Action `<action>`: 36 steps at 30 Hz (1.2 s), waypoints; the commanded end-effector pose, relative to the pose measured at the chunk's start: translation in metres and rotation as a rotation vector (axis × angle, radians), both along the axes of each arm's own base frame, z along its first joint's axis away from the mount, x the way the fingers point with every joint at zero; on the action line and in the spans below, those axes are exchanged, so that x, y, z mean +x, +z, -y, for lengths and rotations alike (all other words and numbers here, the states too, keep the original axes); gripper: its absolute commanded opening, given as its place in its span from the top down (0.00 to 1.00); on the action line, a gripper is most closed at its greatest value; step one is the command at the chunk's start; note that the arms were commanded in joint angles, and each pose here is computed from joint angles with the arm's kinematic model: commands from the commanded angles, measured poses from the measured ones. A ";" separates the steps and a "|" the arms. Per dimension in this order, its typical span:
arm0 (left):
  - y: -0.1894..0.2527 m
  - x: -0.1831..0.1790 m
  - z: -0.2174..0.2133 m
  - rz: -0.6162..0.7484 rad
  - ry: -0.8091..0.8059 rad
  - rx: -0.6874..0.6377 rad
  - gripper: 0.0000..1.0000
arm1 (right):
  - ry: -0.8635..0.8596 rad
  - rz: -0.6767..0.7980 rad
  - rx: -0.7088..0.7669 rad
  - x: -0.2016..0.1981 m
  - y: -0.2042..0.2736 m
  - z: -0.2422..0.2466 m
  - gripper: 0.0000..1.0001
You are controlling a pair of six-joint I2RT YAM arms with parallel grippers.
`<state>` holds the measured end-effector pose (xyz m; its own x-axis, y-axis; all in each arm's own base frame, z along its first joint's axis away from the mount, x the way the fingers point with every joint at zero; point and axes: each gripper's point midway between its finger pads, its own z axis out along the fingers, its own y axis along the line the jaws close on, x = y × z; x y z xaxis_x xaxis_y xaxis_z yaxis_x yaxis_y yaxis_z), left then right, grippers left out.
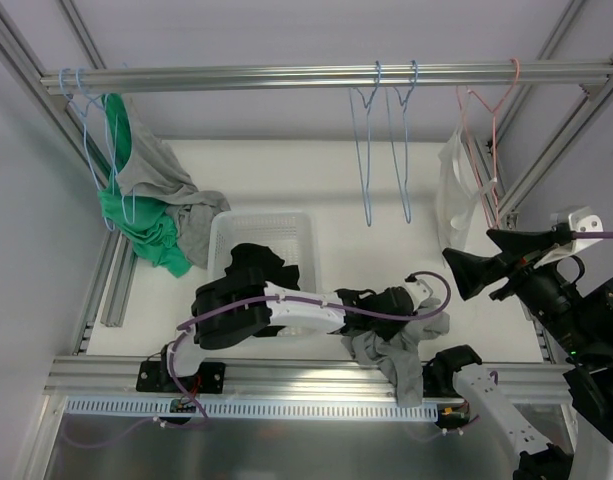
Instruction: Remove the tank top from the hanger
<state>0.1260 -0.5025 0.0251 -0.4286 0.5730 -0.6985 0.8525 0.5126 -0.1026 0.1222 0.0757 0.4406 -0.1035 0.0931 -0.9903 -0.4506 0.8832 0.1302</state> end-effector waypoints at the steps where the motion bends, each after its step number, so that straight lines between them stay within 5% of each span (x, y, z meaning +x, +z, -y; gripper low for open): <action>1: -0.051 -0.012 -0.030 -0.041 0.054 0.145 0.92 | 0.083 0.025 0.010 -0.010 0.004 -0.012 0.01; 2: -0.050 -0.010 -0.034 -0.038 0.073 0.149 1.00 | 0.081 0.027 0.007 -0.010 0.004 -0.011 0.00; 6: -0.014 0.006 -0.053 0.036 0.186 0.098 1.00 | 0.054 0.058 -0.010 -0.007 0.003 -0.006 0.00; 13: 0.142 0.032 -0.081 0.201 0.308 -0.203 1.00 | 0.015 0.035 -0.014 0.004 -0.007 -0.003 0.00; 20: 0.266 0.057 -0.153 0.366 0.527 -0.439 1.00 | -0.021 0.028 -0.022 0.007 -0.008 0.003 0.01; 25: 0.299 0.075 -0.208 0.473 0.693 -0.428 1.00 | -0.014 0.026 -0.021 0.008 -0.007 0.001 0.00; 36: 0.318 0.120 -0.323 0.484 0.959 -0.429 1.00 | -0.032 0.014 -0.024 0.016 -0.003 0.002 0.01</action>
<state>0.2463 -0.2106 0.3271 -0.2305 -0.1087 -0.9670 0.1902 0.9695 -0.1543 0.1326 0.0753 0.4196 -0.1366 0.0659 -0.9884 -0.4331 0.8934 0.1194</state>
